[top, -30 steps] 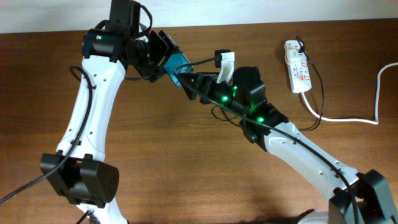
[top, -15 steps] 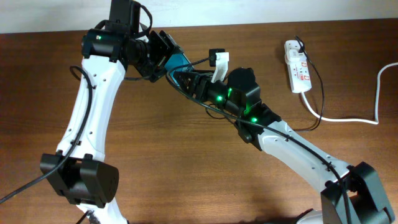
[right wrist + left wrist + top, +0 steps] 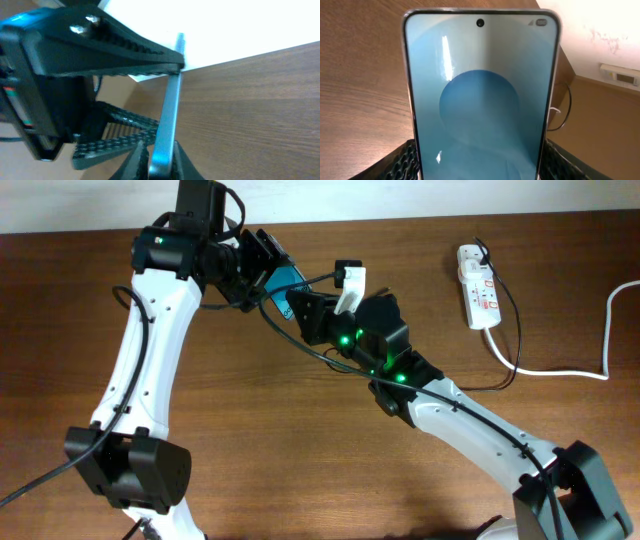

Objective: Plug charger to phone and switch on socket

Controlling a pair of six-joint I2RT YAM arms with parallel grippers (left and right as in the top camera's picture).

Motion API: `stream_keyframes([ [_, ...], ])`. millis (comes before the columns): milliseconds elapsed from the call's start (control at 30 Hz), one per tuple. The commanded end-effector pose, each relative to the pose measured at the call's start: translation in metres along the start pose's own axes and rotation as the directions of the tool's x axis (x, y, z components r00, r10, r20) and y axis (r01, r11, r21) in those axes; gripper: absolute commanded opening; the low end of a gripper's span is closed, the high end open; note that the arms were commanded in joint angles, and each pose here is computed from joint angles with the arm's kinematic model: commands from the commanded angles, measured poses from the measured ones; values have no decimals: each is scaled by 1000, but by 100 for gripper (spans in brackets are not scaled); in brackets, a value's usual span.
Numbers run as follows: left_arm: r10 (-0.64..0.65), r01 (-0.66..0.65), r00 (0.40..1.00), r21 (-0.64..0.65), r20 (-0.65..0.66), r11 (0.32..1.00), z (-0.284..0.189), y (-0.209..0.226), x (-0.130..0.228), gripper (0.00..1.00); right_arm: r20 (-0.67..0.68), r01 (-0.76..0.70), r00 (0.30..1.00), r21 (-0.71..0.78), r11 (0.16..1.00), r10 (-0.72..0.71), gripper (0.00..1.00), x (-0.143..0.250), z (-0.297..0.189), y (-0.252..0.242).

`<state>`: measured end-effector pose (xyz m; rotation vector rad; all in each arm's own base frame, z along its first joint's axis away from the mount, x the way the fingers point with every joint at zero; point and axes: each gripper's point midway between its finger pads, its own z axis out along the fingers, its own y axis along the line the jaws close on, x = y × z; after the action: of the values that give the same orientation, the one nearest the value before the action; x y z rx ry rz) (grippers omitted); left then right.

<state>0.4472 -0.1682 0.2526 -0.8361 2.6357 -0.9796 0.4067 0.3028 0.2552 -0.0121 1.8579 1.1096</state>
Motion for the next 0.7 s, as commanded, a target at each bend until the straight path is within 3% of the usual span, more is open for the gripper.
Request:
stream_keyframes([
  [0, 16, -17, 1000, 56, 10, 998, -19, -16, 5, 36, 4, 16, 1000, 0, 1000, -16, 4, 1, 2, 0],
  [367, 16, -17, 1000, 55, 10, 998, -19, -16, 6, 44, -33, 17, 999, -60, 998, -19, 4, 6, 1, 10],
  [600, 15, -15, 1000, 52, 10, 999, -19, -15, 6, 61, -46, 13, 999, -91, 996, -17, 4, -4, -4, 3],
  [667, 15, -15, 1000, 52, 10, 999, -19, -15, 6, 73, -41, 12, 999, -86, 996, -16, 4, -6, -4, 1],
])
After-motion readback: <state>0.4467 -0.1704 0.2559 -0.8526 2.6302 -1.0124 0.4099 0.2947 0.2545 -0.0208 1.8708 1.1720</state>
